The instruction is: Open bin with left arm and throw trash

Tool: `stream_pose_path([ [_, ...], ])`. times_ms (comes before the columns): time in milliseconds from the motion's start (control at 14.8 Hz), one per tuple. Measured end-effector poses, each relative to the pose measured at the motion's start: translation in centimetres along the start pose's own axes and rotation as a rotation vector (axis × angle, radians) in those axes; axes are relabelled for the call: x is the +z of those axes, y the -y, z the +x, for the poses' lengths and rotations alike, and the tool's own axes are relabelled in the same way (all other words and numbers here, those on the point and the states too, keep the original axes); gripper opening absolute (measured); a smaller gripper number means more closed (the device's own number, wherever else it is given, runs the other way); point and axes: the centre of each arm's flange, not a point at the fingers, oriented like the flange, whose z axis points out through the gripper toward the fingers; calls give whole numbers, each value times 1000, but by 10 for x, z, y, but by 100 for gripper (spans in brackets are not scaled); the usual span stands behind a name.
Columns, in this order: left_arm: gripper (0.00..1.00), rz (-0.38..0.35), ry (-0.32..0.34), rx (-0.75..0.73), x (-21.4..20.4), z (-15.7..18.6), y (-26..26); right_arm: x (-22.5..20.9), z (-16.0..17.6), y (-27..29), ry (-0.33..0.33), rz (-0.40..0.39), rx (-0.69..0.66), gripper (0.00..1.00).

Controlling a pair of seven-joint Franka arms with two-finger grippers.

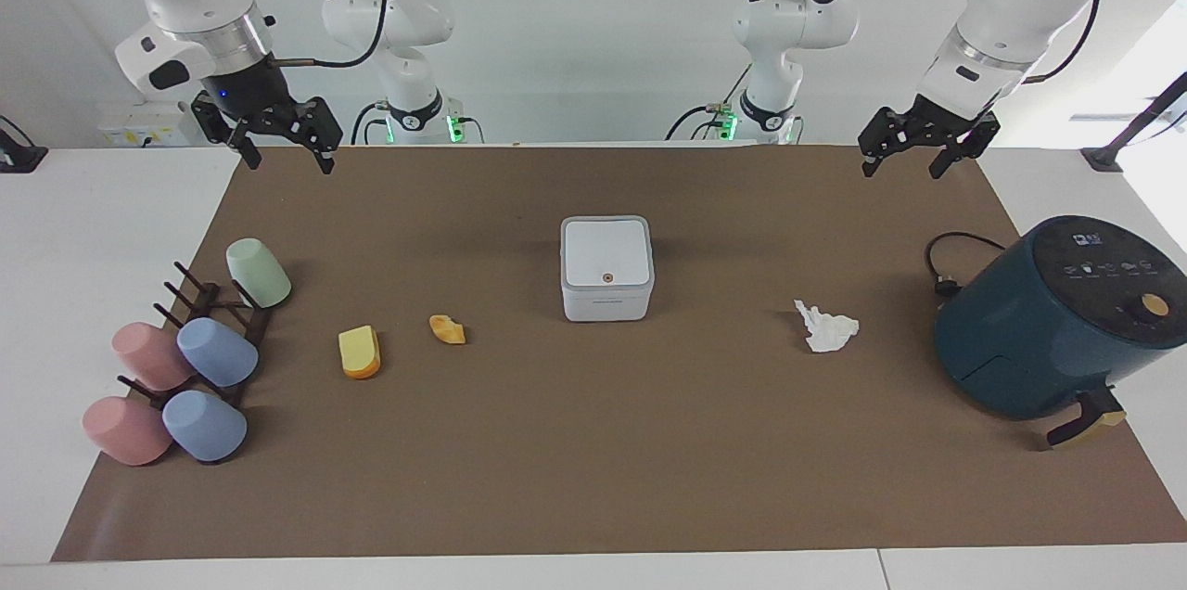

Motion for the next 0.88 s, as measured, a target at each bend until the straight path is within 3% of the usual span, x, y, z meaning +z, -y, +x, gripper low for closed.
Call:
stream_pose_path([
  [337, 100, 0, 0, 0, 0, 0, 0, 7, 6, -5, -11, 1, 10, 100],
  [606, 100, -1, -18, -43, -1, 2, -8, 41, 25, -10, -46, 4, -21, 100],
  [876, 89, -18, -51, -61, 5, 5, -83, 88, 51, -13, -49, 3, -76, 100],
])
